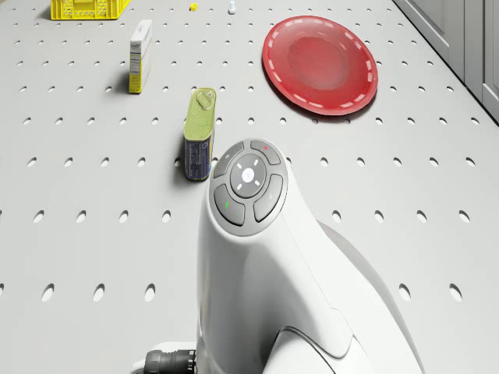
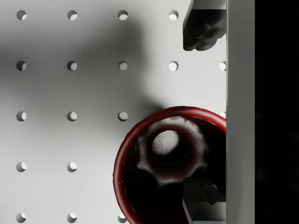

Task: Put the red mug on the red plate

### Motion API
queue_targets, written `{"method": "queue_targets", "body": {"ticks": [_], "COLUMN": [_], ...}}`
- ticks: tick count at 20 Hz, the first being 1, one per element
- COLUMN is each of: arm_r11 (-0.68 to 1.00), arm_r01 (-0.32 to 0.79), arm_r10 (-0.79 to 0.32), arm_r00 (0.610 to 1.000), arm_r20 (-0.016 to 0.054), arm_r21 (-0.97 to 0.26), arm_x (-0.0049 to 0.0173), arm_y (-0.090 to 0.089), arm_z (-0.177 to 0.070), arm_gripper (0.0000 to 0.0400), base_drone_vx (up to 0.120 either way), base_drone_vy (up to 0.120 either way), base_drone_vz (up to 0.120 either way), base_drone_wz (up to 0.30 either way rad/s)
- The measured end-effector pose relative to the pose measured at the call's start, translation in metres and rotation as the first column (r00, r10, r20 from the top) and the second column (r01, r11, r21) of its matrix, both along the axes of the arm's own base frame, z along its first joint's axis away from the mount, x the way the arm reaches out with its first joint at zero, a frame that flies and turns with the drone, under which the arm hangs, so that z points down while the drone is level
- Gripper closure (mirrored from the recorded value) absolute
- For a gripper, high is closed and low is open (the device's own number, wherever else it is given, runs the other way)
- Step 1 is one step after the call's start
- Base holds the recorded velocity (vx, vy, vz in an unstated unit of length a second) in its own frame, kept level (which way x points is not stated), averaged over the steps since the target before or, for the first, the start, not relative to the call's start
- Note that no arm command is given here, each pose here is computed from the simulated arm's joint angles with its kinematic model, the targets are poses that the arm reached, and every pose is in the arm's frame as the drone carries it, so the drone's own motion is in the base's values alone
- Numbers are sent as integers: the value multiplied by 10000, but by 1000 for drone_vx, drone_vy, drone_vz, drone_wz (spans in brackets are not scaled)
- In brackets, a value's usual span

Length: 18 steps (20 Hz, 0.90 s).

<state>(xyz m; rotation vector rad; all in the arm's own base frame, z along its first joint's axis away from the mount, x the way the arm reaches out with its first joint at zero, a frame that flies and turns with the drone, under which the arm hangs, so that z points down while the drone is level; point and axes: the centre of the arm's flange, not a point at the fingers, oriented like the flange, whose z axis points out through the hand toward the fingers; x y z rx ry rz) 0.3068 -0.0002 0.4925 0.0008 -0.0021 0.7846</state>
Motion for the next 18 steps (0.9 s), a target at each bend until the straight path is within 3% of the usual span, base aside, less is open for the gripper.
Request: {"method": "queue_targets", "body": {"ticks": [9,11,13,18], "arm_r11": [10000,10000,10000,10000], "arm_r01": [-3,-3,-4,-5], "arm_r10": [3,3,4,5], "arm_r00": [10000,10000,10000,10000], "arm_r20": [1,1,2,2], "arm_r21": [-1,-1,-1,-1], "arm_x": [0,0,0,0], "arm_y": [0,0,0,1], "arm_z": [261,290,309,332], "arm_gripper": [0,118,189,268], "base_drone_vx": [0,0,0,0], "base_drone_vy": [0,0,0,0], "base_drone_vz": [0,0,0,0], "base_drone_wz": [0,0,0,0]}}
